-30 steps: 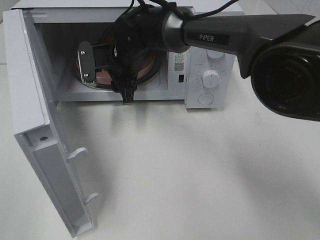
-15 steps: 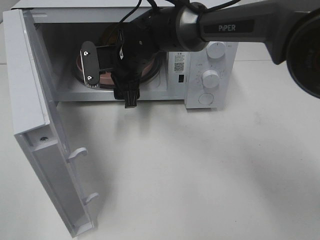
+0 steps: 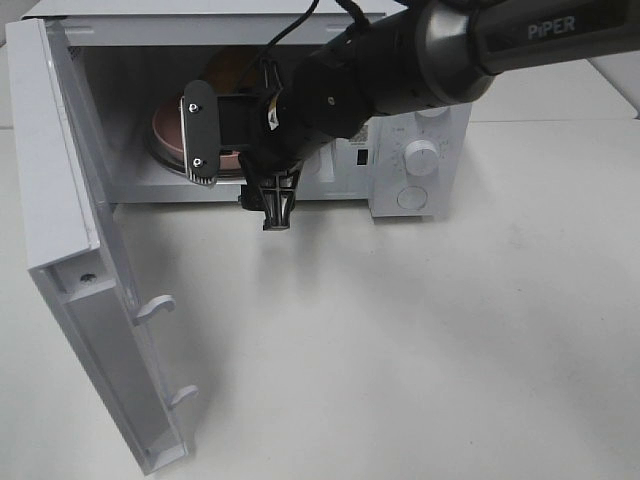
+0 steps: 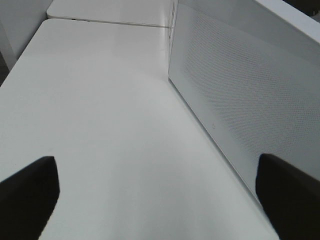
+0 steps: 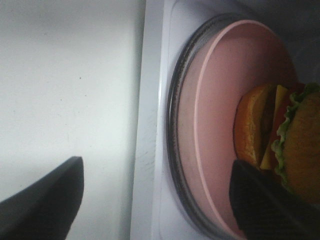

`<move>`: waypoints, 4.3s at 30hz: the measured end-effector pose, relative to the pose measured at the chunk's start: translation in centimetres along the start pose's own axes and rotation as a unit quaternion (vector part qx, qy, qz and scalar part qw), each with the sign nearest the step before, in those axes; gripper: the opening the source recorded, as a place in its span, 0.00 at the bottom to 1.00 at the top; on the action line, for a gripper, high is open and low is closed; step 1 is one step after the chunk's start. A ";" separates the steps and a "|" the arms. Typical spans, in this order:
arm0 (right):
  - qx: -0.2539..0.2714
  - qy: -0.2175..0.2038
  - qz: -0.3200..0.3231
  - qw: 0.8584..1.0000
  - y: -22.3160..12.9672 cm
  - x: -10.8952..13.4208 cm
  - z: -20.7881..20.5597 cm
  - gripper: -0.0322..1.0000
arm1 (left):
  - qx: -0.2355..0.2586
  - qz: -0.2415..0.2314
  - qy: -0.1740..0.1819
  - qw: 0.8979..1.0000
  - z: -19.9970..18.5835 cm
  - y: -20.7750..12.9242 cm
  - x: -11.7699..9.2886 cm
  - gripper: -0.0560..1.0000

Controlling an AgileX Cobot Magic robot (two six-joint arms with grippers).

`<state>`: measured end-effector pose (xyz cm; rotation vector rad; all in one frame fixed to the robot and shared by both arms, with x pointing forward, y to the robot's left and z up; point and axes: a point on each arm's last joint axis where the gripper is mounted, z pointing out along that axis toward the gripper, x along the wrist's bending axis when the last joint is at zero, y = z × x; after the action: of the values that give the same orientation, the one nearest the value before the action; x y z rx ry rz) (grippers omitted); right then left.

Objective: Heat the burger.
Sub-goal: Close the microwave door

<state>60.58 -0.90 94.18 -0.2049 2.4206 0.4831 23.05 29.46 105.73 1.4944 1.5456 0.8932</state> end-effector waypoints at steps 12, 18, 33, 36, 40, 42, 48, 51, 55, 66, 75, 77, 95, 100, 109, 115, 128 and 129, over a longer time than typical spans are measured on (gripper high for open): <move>0.003 0.015 0.027 1.000 -1.8 3.1 -4.6 0.79 | 0.000 0.000 0.000 1.000 0.0 0.0 0.0 0.99; 0.005 0.017 0.046 0.999 -2.6 4.1 -7.5 0.78 | 0.000 0.000 0.000 1.000 0.0 0.0 0.0 0.99; 0.001 0.009 0.137 0.990 -4.4 6.9 -14.0 0.77 | 0.000 0.000 0.000 1.000 0.0 0.0 0.0 0.99; 0.002 0.008 0.167 0.986 -4.9 7.5 -15.1 0.77 | 0.000 0.000 0.000 1.000 0.0 0.0 0.0 0.99; 0.006 0.009 0.198 0.980 -5.3 8.1 -16.4 0.77 | 0.000 0.000 0.000 1.000 0.0 0.0 0.0 0.99; 0.021 0.014 0.236 0.972 -6.0 8.9 -18.1 0.77 | 0.000 0.000 0.000 1.000 0.0 0.0 0.0 0.99; 0.039 0.018 0.275 0.960 -6.7 9.7 -20.1 0.77 | 0.000 0.000 0.000 1.000 0.0 0.0 0.0 0.99; 0.052 0.019 0.309 0.949 -7.1 10.0 -21.4 0.77 | 0.000 0.000 0.000 1.000 0.0 0.0 0.0 0.99; 0.075 0.017 0.366 0.927 -7.7 10.4 -23.8 0.77 | 0.000 0.000 0.000 1.000 0.0 0.0 0.0 0.99; 0.111 0.007 0.442 0.890 -9.2 11.7 -29.1 0.77 | 0.000 0.000 0.000 1.000 0.0 0.0 0.0 0.99; 0.141 0.009 0.461 0.876 -10.4 13.0 -32.1 0.77 | 0.000 0.000 0.000 1.000 0.0 0.0 0.0 0.99; 0.146 0.007 0.470 0.871 -10.8 13.5 -33.2 0.77 | 0.000 0.000 0.000 1.000 0.0 0.0 0.0 0.99; 0.139 -0.024 0.556 0.819 -13.5 17.6 -36.6 0.77 | 0.000 0.000 0.000 1.000 0.0 0.0 0.0 0.99; 0.132 -0.065 0.595 0.791 -14.3 18.7 -37.3 0.77 | 0.000 0.000 0.000 1.000 0.0 0.0 0.0 0.99; 0.069 -0.148 0.657 0.736 -14.5 20.3 -38.3 0.77 | 0.000 0.000 0.000 1.000 0.0 0.0 0.0 0.99; 0.049 -0.195 0.667 0.717 -14.4 21.0 -39.2 0.77 | 0.000 0.000 0.000 1.000 0.0 0.0 0.0 0.99; 0.002 -0.269 0.664 0.698 -13.9 22.8 -40.8 0.77 | 0.000 0.000 0.000 1.000 0.0 0.0 0.0 0.99; 0.000 -0.269 0.664 0.698 -13.9 22.9 -40.8 0.77 | 0.000 0.000 0.000 1.000 0.0 0.0 0.0 0.99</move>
<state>23.12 -30.19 105.06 1.5728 1.5735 0.9458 23.05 29.46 105.73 1.4944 1.5456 0.8932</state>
